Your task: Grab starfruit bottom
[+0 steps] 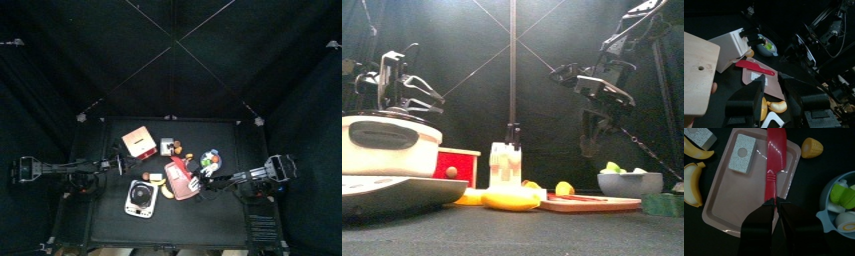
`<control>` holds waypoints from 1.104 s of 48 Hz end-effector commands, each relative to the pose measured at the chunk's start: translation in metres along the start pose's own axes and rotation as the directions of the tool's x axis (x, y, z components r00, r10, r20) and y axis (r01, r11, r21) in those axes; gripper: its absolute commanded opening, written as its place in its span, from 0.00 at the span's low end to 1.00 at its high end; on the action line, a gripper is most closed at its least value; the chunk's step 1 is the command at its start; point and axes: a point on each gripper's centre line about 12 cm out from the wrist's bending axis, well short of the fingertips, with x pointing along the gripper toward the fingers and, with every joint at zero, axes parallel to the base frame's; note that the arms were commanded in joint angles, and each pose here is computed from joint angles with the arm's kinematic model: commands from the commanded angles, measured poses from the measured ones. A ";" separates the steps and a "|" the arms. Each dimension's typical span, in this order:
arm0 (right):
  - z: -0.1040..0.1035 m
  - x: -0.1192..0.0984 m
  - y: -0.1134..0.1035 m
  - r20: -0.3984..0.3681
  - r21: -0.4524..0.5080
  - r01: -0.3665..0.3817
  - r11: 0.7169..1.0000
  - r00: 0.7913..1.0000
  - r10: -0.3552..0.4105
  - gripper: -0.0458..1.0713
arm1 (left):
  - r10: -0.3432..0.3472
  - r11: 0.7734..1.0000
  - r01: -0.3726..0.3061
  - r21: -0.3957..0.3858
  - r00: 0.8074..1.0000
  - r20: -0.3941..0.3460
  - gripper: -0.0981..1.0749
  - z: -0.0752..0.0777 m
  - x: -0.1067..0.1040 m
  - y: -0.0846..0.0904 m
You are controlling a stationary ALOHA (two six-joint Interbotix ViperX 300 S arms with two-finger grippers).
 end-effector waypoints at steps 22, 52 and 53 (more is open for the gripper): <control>0.005 -0.009 -0.004 0.007 0.029 0.011 1.000 1.000 -0.011 0.53 | -0.018 0.999 0.017 0.034 1.000 0.011 0.69 0.005 0.003 -0.004; 0.003 -0.018 -0.079 -0.066 0.160 0.270 0.950 0.963 -0.263 0.54 | -0.131 0.899 0.131 0.417 0.991 -0.030 0.69 0.012 0.011 -0.025; 0.003 -0.017 -0.082 -0.071 0.167 0.272 0.948 0.962 -0.264 0.54 | -0.130 0.897 0.129 0.423 0.991 -0.027 0.69 0.013 0.011 -0.024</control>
